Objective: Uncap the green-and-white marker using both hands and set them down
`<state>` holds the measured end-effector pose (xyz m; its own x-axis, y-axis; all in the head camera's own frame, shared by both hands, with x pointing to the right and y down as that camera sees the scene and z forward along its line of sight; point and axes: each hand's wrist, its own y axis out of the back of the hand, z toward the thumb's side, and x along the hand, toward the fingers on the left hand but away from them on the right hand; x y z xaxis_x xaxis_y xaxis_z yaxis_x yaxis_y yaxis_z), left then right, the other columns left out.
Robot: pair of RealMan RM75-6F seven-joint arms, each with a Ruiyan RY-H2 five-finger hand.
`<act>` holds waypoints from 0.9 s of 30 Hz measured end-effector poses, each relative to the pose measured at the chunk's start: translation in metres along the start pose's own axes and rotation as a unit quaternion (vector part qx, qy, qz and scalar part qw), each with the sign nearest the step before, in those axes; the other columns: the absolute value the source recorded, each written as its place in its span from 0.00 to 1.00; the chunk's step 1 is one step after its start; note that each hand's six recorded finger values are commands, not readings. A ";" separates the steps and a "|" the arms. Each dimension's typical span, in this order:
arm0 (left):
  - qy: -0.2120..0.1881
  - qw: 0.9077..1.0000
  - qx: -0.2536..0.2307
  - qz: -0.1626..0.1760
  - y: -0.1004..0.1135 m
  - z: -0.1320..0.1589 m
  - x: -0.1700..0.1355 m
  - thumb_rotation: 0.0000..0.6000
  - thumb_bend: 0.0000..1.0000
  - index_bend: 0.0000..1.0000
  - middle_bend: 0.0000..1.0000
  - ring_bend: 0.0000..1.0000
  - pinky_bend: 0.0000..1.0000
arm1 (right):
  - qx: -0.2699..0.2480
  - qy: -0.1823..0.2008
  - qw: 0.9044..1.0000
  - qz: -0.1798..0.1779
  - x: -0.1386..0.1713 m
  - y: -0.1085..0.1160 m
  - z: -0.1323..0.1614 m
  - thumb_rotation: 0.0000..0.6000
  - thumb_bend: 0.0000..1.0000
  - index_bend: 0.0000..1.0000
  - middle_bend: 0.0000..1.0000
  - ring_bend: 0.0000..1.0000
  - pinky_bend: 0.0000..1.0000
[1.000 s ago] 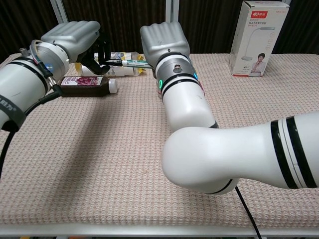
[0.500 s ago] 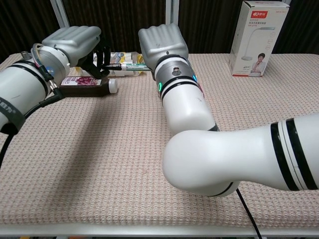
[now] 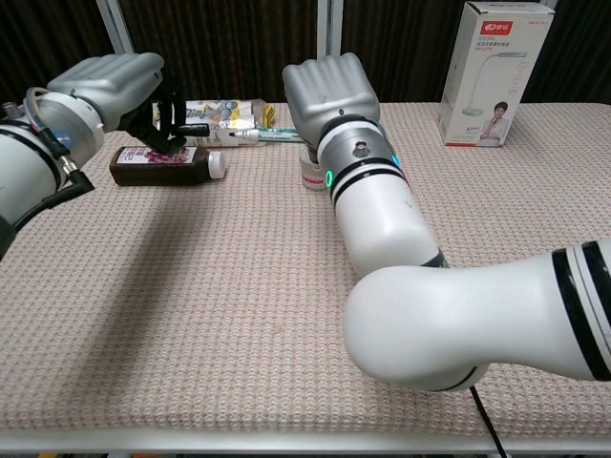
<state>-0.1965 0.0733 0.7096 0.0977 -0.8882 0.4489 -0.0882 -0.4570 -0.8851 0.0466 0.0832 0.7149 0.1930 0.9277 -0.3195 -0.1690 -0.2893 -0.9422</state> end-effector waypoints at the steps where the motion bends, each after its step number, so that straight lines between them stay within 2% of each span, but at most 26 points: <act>1: 0.003 1.000 -0.006 -0.003 -0.002 -0.003 -0.002 1.00 0.38 0.61 0.59 0.58 0.55 | 0.000 -0.001 1.000 0.000 0.002 -0.001 -0.003 1.00 0.31 0.71 0.71 0.72 0.86; 9: 0.016 0.999 -0.030 -0.037 -0.030 -0.022 -0.023 1.00 0.38 0.61 0.59 0.58 0.55 | 0.003 0.002 1.000 0.025 0.025 -0.017 -0.029 1.00 0.30 0.71 0.71 0.72 0.86; 17: 0.008 0.997 -0.041 -0.058 -0.054 -0.016 -0.032 1.00 0.36 0.56 0.56 0.54 0.53 | 0.016 0.008 0.998 0.056 0.043 -0.036 -0.043 1.00 0.27 0.71 0.70 0.71 0.86; 21: -0.002 0.997 -0.048 -0.066 -0.059 -0.013 -0.033 1.00 0.26 0.51 0.50 0.49 0.49 | 0.013 0.017 0.997 0.073 0.046 -0.044 -0.043 1.00 0.12 0.61 0.66 0.60 0.80; 23: -0.007 0.996 -0.056 -0.069 -0.060 -0.012 -0.033 1.00 0.22 0.47 0.47 0.45 0.47 | 0.013 0.021 0.996 0.081 0.047 -0.048 -0.042 1.00 0.05 0.51 0.59 0.50 0.70; 27: -0.016 0.995 -0.063 -0.070 -0.060 -0.015 -0.034 1.00 0.15 0.40 0.40 0.37 0.39 | 0.013 0.027 0.995 0.099 0.049 -0.053 -0.041 1.00 0.03 0.38 0.49 0.33 0.52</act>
<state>-0.2094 0.1305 0.7490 0.1494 -0.8148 0.5602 -0.1948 -0.5797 -0.7912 0.1051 0.1340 0.7453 0.2042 0.8391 -0.5042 -0.2327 -0.4587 -0.8576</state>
